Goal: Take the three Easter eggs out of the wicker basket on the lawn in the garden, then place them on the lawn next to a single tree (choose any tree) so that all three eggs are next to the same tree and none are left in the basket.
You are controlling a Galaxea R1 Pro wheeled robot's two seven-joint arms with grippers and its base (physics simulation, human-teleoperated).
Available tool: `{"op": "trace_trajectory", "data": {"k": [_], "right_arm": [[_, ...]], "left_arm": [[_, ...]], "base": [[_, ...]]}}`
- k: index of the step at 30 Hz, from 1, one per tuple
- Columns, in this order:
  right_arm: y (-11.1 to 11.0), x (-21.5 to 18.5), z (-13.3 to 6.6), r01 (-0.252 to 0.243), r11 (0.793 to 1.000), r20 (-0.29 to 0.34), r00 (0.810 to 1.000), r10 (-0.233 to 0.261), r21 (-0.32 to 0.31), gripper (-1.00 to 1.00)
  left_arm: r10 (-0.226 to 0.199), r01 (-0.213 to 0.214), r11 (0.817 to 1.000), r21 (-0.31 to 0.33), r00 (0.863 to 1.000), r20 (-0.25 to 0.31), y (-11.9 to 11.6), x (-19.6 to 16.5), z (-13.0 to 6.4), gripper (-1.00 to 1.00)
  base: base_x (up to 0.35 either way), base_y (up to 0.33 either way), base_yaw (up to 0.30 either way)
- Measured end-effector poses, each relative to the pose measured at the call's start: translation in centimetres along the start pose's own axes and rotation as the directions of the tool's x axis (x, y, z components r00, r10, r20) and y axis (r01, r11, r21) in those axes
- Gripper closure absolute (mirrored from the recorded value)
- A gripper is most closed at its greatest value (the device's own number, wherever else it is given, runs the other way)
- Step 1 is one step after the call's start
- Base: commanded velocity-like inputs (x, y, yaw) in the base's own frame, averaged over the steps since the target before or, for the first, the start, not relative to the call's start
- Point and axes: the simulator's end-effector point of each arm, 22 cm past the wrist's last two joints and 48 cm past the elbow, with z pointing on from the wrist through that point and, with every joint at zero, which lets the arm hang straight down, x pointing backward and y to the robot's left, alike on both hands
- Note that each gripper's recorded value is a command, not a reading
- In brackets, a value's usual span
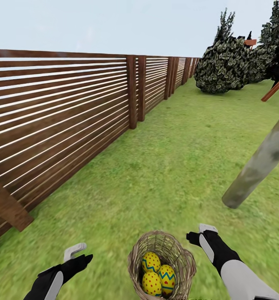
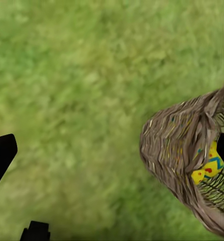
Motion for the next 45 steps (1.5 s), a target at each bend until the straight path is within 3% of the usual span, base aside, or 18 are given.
{"op": "trace_trajectory", "data": {"k": [9,23,34,45], "right_arm": [[0.0,-0.6,-1.4,0.000,1.000,0.003,1.000,0.000,-0.002,-1.00],[0.0,-1.2,-3.2,0.006,1.000,0.003,1.000,-0.006,-0.001,-1.00],[-0.1,-2.0,-4.9,0.003,1.000,0.013,1.000,-0.003,-0.003,-1.00],[-0.2,-2.8,-6.6,0.001,1.000,0.023,1.000,-0.001,-0.006,-1.00]], "left_arm": [[0.002,-0.002,1.000,-0.001,1.000,0.005,-0.3,-0.6,-1.3,-1.00],[0.004,-0.004,1.000,-0.003,1.000,0.005,-0.7,-1.3,-3.0,-1.00],[0.006,-0.006,1.000,-0.003,1.000,0.013,-1.1,-2.1,-4.6,-1.00],[0.039,-0.039,0.999,-0.018,0.999,0.017,-1.7,-2.5,-6.0,-1.00]], "base": [[0.000,0.000,-0.230],[0.000,0.000,-0.035],[0.000,0.000,-0.168],[0.000,0.000,-0.202]]}}
